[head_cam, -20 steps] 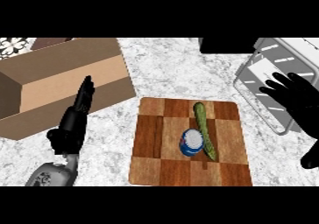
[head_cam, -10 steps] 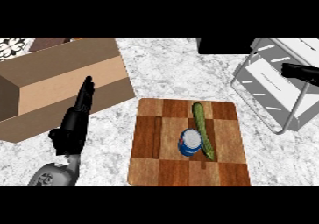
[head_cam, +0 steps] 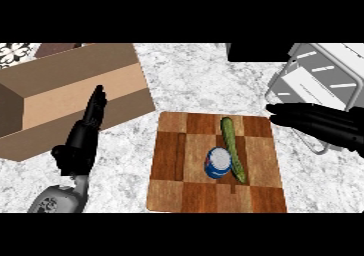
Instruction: Pick the can from the cutting board and place it in the tiered basket
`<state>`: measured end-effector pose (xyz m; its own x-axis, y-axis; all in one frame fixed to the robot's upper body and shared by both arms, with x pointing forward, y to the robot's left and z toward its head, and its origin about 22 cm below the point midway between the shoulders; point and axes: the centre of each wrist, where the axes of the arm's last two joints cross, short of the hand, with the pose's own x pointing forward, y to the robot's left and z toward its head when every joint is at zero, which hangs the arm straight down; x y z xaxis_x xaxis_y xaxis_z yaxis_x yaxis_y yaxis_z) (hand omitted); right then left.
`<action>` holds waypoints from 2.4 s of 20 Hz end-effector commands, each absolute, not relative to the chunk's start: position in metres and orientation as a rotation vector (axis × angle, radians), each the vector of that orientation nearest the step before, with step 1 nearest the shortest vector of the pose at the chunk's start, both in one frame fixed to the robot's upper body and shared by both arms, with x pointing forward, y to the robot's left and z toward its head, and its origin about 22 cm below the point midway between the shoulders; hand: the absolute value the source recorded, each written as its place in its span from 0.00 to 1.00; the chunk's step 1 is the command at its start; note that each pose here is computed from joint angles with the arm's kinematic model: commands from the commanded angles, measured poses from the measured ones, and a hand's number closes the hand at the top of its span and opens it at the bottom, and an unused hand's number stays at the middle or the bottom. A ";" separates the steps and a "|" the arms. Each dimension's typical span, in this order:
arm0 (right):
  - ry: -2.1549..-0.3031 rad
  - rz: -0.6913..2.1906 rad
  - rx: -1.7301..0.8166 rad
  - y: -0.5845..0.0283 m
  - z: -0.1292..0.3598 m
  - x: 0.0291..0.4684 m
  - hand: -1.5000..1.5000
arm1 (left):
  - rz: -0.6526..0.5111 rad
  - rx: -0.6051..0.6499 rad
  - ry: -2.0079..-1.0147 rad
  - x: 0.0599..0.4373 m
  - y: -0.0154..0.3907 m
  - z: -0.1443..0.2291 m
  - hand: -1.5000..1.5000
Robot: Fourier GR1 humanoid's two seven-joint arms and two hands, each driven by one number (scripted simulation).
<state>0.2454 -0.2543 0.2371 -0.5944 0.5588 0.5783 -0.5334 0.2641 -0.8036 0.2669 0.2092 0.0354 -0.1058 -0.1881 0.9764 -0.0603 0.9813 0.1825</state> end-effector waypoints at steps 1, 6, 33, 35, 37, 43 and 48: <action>-1.588 1.552 -0.058 -0.221 0.243 0.222 0.00 | -0.108 0.181 -1.660 0.283 0.203 0.037 0.50; -1.554 1.584 -0.113 -0.206 0.248 0.223 0.00 | -0.110 0.179 -1.664 0.273 0.205 0.033 0.50; -1.374 1.845 -0.345 -0.182 0.208 0.218 0.00 | -0.109 0.198 -1.670 0.264 0.208 0.032 0.50; -1.414 1.871 -0.380 -0.165 0.193 0.206 0.00 | -0.100 0.196 -1.668 0.259 0.204 0.027 0.50; -1.412 1.866 -0.403 -0.177 0.187 0.219 0.00 | -0.116 0.180 -1.679 0.263 0.214 0.044 0.50; -1.373 1.796 -0.486 -0.184 0.174 0.243 0.00 | -0.108 0.191 -1.666 0.283 0.216 0.035 0.50; -1.329 1.789 -0.459 -0.193 0.155 0.242 0.00 | -0.107 0.207 -1.650 0.267 0.196 0.025 0.50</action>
<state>0.2407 -0.1842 0.1669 -0.5904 0.7865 0.1810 -0.3824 -0.0752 -0.9209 0.2712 0.2014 0.0344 -0.1132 -0.1886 0.9755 -0.0618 0.9813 0.1825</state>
